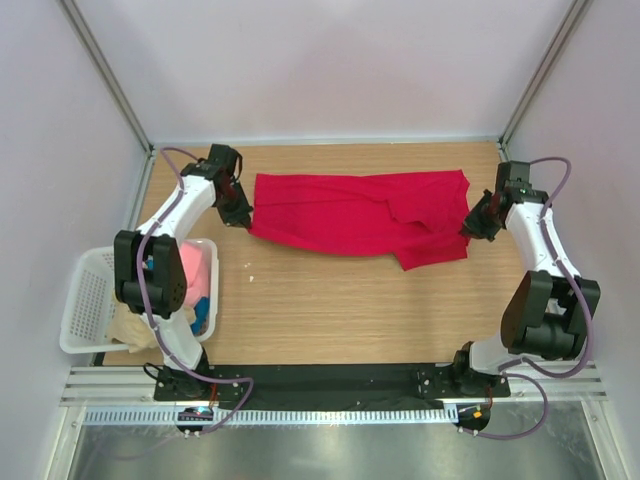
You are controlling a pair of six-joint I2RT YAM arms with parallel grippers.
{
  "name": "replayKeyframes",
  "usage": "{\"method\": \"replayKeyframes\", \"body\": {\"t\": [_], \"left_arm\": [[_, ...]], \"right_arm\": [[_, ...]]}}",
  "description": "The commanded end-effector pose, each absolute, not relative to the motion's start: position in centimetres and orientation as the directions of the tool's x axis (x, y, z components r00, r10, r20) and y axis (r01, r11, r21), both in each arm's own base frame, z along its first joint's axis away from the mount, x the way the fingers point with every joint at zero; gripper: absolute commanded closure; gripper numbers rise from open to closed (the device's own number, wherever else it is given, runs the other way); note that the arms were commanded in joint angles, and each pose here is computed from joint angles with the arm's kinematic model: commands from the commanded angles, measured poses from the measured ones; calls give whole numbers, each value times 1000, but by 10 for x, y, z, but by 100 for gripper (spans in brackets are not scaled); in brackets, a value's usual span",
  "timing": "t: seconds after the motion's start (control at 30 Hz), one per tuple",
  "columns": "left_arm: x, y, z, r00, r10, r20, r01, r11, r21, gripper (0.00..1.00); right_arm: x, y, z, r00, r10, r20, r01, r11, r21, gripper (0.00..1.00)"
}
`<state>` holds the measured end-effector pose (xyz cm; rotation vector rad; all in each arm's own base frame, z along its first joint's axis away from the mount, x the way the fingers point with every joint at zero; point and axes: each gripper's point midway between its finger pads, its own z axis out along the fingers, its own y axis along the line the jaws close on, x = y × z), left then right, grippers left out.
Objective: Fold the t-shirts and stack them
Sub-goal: Fold the tshirt
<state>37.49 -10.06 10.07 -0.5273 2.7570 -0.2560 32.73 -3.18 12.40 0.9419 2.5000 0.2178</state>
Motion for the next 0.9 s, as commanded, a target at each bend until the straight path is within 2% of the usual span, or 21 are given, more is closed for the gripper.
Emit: {"method": "replayKeyframes", "body": {"t": [0.0, 0.27, 0.53, 0.73, 0.87], "left_arm": [[396, -102, 122, -873, -367, -320, -292, 920, -259, 100], [424, -95, 122, -867, -375, -329, -312, 922, -229, 100], [439, -88, 102, -876, -397, -275, -345, 912, -220, 100], [458, -86, 103, -864, -414, -286, -356, 905, -233, 100], [463, -87, 95, -870, -416, -264, -360, 902, -238, 100]], "right_arm": [[359, -44, 143, -633, 636, -441, 547, 771, 326, 99], [406, -46, 143, -613, 652, -446, 506, 757, 413, 99], [449, -48, 157, -598, 680, -424, 478, 727, 492, 99], [466, -43, 143, -624, 691, -366, 477, 707, 522, 99], [475, -42, 140, -623, 692, -364, 465, 702, 539, 99]]}}
